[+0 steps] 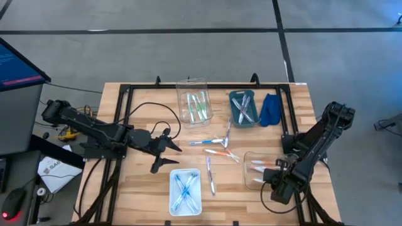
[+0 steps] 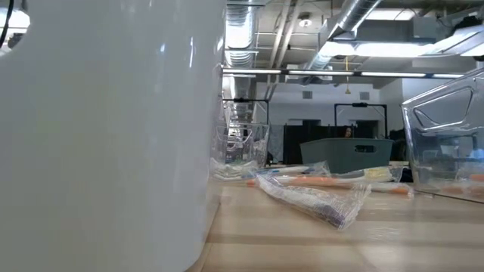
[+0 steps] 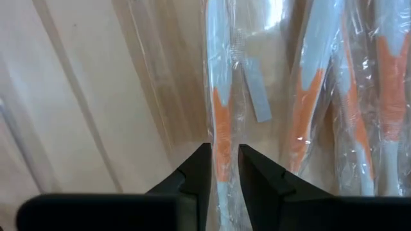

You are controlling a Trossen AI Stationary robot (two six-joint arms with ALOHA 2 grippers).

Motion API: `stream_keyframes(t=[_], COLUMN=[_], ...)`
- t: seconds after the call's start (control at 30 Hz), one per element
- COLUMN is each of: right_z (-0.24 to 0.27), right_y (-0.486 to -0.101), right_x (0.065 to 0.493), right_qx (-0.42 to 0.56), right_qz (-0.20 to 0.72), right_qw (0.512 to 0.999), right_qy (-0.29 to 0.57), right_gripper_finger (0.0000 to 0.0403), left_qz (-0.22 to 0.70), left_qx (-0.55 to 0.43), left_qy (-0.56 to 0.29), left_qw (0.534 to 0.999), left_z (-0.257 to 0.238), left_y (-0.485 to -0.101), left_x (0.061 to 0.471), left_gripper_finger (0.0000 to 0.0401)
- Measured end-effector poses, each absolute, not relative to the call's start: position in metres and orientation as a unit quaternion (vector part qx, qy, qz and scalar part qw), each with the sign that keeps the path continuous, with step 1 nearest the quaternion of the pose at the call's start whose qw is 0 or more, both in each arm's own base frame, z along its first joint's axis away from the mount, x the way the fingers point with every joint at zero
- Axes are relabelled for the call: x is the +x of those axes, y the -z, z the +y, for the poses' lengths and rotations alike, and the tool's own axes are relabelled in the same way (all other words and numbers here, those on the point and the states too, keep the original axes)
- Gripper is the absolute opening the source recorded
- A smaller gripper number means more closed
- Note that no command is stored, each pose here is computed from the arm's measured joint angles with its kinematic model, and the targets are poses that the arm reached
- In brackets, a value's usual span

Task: Pick & Place Toothbrushes
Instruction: Put the orange toothbrush into the bottom transparent bin, then put the purple toothbrush into the green bin

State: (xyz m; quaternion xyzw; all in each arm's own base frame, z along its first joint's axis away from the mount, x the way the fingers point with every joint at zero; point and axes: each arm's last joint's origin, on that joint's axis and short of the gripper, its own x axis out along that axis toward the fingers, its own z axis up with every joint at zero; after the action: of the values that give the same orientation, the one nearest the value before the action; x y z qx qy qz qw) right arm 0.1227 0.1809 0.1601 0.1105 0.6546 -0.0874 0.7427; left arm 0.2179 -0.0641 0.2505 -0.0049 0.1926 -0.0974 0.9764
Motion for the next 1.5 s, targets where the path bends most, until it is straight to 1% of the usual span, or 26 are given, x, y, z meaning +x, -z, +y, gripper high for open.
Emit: stream_keyframes(t=[0.2,0.47,0.67,0.83,1.07,1.27,1.5], right_z=[0.178,0.175,0.17,0.166,0.159,0.155,0.134], right_y=[-0.166,-0.201,-0.228,-0.247,-0.271,-0.283,-0.295], right_x=[0.129,0.153,0.173,0.188,0.211,0.236,0.266], right_qx=[0.096,0.067,0.064,0.053,0.064,0.072,0.108], right_qz=[0.656,0.655,0.645,0.62,0.576,0.502,0.416], right_qw=[0.745,0.75,0.76,0.783,0.815,0.86,0.902], right_qy=[0.078,0.062,0.047,0.025,-0.007,-0.053,-0.051], right_gripper_finger=[0.0081,0.0082,0.0082,0.0082,0.0082,0.0082,0.0082], left_qz=[0.191,0.189,0.189,0.189,0.19,0.189,0.192], left_qx=[-0.005,-0.006,-0.006,-0.005,-0.005,-0.006,-0.006], left_qy=[0.097,0.097,0.098,0.098,0.098,0.097,0.097], left_qw=[0.977,0.977,0.977,0.977,0.977,0.977,0.977], left_z=[-0.064,-0.064,-0.064,-0.064,-0.064,-0.064,-0.064], left_y=[-0.251,-0.251,-0.251,-0.251,-0.251,-0.25,-0.246], left_x=[0.218,0.218,0.218,0.218,0.218,0.218,0.217], left_gripper_finger=[0.0232,0.0232,0.0232,0.0232,0.0232,0.0232,0.0232])
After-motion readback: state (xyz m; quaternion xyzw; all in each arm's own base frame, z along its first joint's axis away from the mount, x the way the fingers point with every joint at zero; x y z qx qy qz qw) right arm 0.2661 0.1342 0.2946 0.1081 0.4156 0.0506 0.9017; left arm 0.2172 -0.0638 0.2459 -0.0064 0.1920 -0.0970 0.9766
